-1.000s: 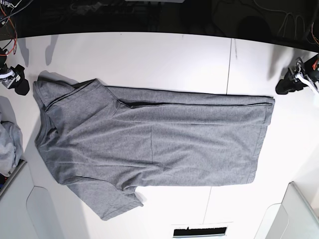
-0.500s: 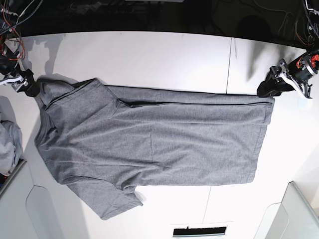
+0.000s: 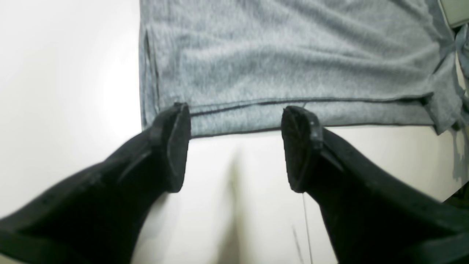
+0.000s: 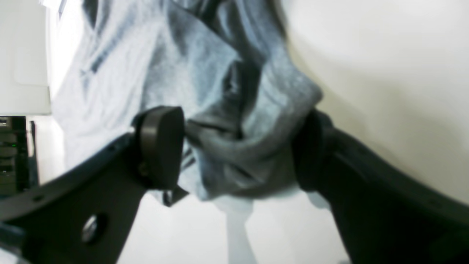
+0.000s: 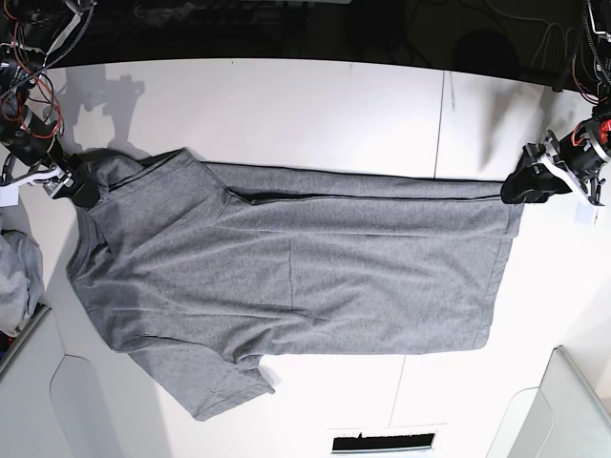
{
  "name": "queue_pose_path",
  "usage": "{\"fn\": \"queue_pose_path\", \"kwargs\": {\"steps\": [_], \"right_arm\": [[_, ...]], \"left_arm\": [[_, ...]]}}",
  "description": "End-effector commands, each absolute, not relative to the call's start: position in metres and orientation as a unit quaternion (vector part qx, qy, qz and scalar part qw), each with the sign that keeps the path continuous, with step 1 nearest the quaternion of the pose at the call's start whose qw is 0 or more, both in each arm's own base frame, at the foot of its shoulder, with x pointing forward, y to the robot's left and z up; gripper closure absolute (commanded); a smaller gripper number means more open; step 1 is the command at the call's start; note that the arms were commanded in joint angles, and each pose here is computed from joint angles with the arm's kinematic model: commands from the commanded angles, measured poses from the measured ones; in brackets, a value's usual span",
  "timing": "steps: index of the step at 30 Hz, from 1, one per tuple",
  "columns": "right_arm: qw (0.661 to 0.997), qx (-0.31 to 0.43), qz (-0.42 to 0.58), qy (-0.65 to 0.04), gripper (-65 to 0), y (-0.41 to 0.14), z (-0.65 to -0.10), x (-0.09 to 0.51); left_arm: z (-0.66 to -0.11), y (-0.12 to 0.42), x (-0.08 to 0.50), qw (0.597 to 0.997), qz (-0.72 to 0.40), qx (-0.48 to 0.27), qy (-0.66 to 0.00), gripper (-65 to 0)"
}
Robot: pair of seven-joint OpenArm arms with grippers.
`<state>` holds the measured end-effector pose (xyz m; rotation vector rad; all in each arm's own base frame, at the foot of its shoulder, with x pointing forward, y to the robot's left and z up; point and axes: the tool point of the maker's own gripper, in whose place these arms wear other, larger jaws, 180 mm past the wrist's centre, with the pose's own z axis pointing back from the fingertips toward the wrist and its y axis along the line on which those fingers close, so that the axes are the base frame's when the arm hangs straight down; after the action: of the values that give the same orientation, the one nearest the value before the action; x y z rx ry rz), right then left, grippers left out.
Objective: Layout the t-shirt on the table in an organized manner, then fold the t-shirt properly
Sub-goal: 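Grasp the folded edge with both grippers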
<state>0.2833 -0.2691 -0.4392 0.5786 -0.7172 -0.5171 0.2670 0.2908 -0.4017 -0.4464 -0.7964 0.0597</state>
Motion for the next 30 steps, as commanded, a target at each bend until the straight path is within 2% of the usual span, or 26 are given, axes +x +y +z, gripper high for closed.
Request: {"fn": "queue_pose_path", "kwargs": {"steps": [1,7,16,24,26,30], "right_arm": [[0.854,0.281,-0.237,-0.368,-44.5,-0.270,-0.425,0.297],[0.845,0.302,-0.238,-0.372,-44.3,-0.249,-0.424,0.310],[0.844,0.302,-0.238,-0.373,-44.3,-0.248,-0.424,0.312],[0.846,0.303,-0.236,-0.368,-44.3,-0.247,-0.425,0.310],[0.846,0.304,-0.236,-0.368,-44.3,-0.247,-0.425,0.310],[0.847,0.303,-0.236,-0.368,-44.3,-0.247,-0.425,0.310]], "left_arm": [[-0.387,0.297,0.276,0.888,0.021,-0.213,-0.406,-40.9],[-0.388,0.298,0.276,0.889,0.020,-0.211,-0.406,-40.9],[-0.383,0.309,0.293,0.885,0.012,-0.183,-0.428,-40.9],[-0.420,0.315,0.321,0.907,0.020,-0.157,-0.389,-41.0],[-0.423,0.325,0.327,0.910,0.033,-0.131,-0.392,-41.0],[-0.414,0.332,0.336,0.905,0.036,-0.124,-0.405,-41.0]]}}
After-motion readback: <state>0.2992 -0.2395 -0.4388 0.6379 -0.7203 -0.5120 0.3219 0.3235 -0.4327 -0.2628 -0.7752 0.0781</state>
